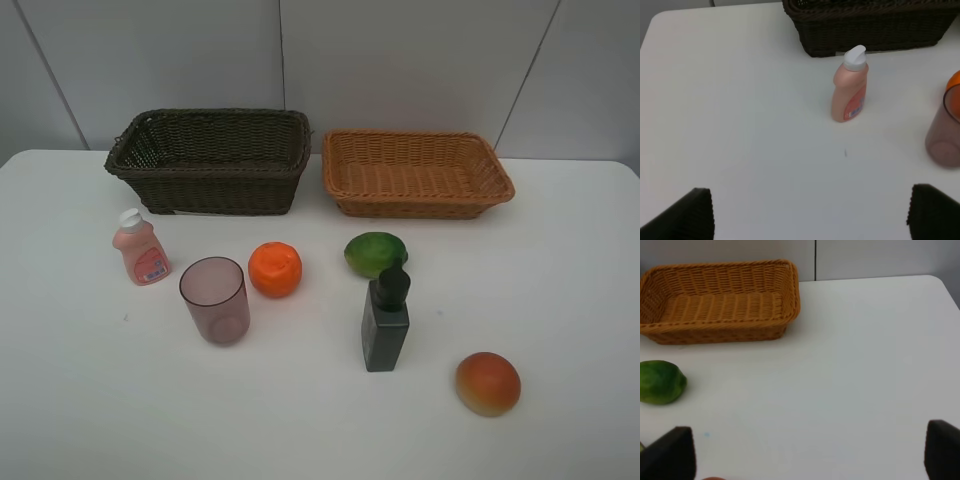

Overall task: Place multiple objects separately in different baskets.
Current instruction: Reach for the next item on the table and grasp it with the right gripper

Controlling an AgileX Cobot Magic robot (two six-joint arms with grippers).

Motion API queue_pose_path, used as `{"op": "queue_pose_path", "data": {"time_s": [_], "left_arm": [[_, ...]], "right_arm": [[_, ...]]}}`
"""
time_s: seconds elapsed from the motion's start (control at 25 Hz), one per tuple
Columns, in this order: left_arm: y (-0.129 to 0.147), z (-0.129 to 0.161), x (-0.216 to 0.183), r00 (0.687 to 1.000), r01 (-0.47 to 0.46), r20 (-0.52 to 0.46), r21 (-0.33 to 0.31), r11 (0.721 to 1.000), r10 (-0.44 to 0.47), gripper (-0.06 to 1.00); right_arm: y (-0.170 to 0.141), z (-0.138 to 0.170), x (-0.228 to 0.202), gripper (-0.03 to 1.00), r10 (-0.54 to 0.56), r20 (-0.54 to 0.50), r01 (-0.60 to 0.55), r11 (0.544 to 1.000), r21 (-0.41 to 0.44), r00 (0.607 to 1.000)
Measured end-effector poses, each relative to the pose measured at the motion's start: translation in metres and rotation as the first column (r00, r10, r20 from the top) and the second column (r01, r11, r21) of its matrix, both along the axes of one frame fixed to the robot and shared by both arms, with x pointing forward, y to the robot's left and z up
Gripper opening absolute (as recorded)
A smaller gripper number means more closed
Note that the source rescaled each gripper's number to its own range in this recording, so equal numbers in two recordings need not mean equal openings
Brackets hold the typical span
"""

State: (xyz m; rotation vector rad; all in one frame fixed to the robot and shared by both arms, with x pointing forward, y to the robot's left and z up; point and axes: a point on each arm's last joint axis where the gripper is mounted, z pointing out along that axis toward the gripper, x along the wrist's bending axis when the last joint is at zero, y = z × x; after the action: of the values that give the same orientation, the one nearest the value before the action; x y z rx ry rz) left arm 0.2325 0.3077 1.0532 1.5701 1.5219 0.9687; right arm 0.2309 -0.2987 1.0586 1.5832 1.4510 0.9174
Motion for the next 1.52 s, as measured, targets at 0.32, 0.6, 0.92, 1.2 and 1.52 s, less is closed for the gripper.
{"op": "queue_pose_path", "data": {"time_s": [0.32, 0.6, 0.92, 1.2, 1.52], "left_arm": [[0.0, 0.0, 0.0, 1.0, 0.0, 0.001, 0.0, 1.0, 0.0, 1.0], [0.0, 0.0, 0.0, 1.0, 0.0, 0.001, 0.0, 1.0, 0.0, 1.0], [0.0, 0.0, 0.0, 1.0, 0.0, 0.003, 0.0, 1.0, 0.0, 1.0], [0.0, 0.0, 0.0, 1.0, 0.0, 0.004, 0.0, 1.0, 0.0, 1.0], [0.0, 0.0, 0.0, 1.0, 0.0, 0.004, 0.0, 1.0, 0.0, 1.0]], "right_arm": [[0.0, 0.0, 0.011, 0.98, 0.031, -0.066, -0.03, 1.0, 0.008, 0.997], [0.002, 0.014, 0.061, 0.98, 0.082, -0.307, -0.063, 0.996, 0.07, 0.948], [0.0, 0.053, 0.147, 0.98, 0.081, -0.384, -0.054, 0.995, 0.082, 0.92], [0.03, 0.05, 0.206, 0.98, 0.206, -0.417, -0.134, 0.972, 0.194, 0.885], [0.088, 0.035, 0.232, 0.98, 0.3, -0.551, -0.147, 0.941, 0.304, 0.779]]}}
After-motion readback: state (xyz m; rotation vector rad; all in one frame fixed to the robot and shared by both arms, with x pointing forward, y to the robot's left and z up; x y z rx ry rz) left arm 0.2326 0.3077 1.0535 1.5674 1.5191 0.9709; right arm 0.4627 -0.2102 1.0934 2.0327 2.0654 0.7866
